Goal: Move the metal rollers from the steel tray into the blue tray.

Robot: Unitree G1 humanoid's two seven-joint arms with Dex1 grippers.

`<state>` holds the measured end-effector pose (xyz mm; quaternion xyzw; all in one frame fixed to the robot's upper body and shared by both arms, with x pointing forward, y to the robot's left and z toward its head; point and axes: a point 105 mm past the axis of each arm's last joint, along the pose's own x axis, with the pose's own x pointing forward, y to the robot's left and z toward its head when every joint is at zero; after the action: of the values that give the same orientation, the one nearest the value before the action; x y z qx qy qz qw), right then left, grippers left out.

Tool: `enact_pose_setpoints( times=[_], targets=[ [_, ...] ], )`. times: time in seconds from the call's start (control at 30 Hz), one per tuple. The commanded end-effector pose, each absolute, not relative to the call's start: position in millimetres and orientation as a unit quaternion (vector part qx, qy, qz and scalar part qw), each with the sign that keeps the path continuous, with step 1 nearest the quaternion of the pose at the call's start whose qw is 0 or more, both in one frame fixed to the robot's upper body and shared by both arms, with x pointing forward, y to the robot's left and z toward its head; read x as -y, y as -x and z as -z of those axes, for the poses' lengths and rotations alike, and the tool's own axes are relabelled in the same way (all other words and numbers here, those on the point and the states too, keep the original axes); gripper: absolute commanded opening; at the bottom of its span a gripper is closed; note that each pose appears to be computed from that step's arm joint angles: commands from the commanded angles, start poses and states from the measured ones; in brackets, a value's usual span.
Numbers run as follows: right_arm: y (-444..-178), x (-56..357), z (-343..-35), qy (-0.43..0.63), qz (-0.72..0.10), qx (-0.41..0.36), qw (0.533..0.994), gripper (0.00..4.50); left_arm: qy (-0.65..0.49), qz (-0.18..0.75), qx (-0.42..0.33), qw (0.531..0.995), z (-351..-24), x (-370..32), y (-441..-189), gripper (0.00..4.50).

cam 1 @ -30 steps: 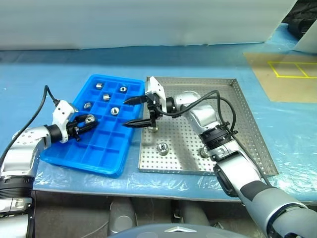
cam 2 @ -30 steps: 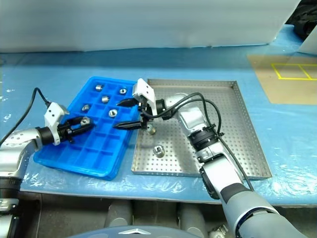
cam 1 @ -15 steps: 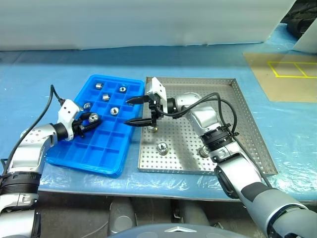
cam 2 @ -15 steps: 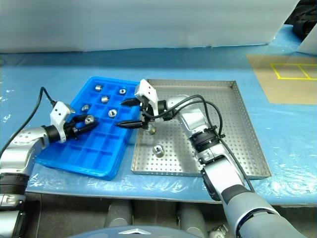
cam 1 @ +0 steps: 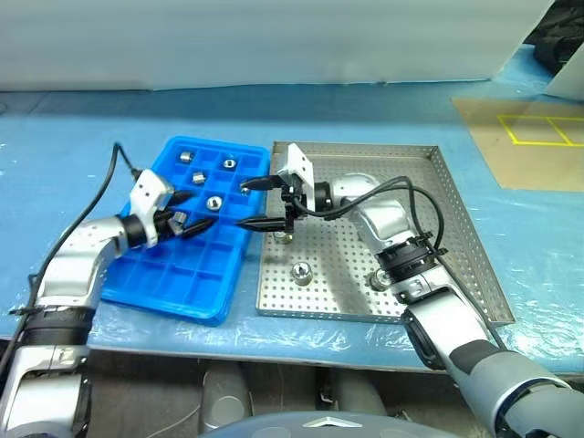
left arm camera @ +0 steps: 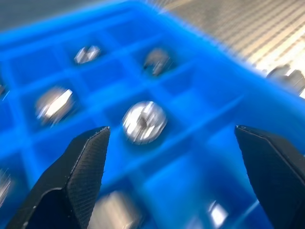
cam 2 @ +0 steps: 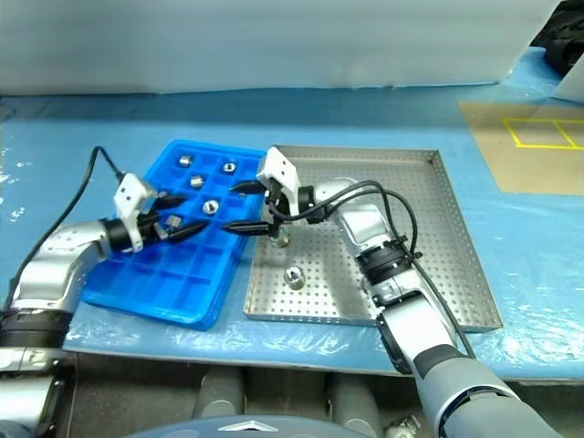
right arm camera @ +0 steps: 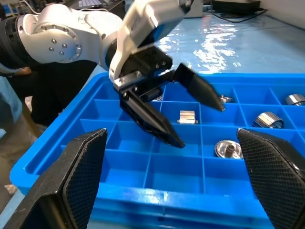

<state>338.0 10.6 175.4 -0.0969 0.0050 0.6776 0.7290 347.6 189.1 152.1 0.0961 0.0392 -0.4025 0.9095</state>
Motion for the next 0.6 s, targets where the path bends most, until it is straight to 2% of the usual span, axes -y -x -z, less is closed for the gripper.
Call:
enact_pose_setpoints(
  times=[0.03, 0.17, 0.3, 0.47, 0.6],
  targets=[
    [-342.0, 13.5, -202.0, 0.096, -0.650, 0.035, 0.753, 4.50, -0.082, 0.441, 0.003, 0.894, -180.9, -160.9, -360.7, 4.42],
    [-347.7, 53.0, -213.5, 0.099, -0.587, 0.043, 0.803, 4.50, -0.094, 0.477, 0.012, 0.874, -185.9, -129.0, -382.5, 4.42],
    [-347.1, 97.8, -219.9, 0.105, -0.506, 0.045, 0.855, 4.50, -0.099, 0.531, 0.005, 0.841, -179.2, -91.8, -391.7, 4.42],
    [-333.0, 138.1, -220.3, 0.102, -0.422, 0.038, 0.900, 4.50, -0.114, 0.610, -0.026, 0.783, -154.6, -38.3, -388.2, 4.42],
    [-312.2, 154.8, -215.6, 0.102, -0.372, 0.029, 0.922, 4.50, -0.102, 0.658, -0.024, 0.745, -152.2, 10.7, -380.4, 4.42]
  ],
)
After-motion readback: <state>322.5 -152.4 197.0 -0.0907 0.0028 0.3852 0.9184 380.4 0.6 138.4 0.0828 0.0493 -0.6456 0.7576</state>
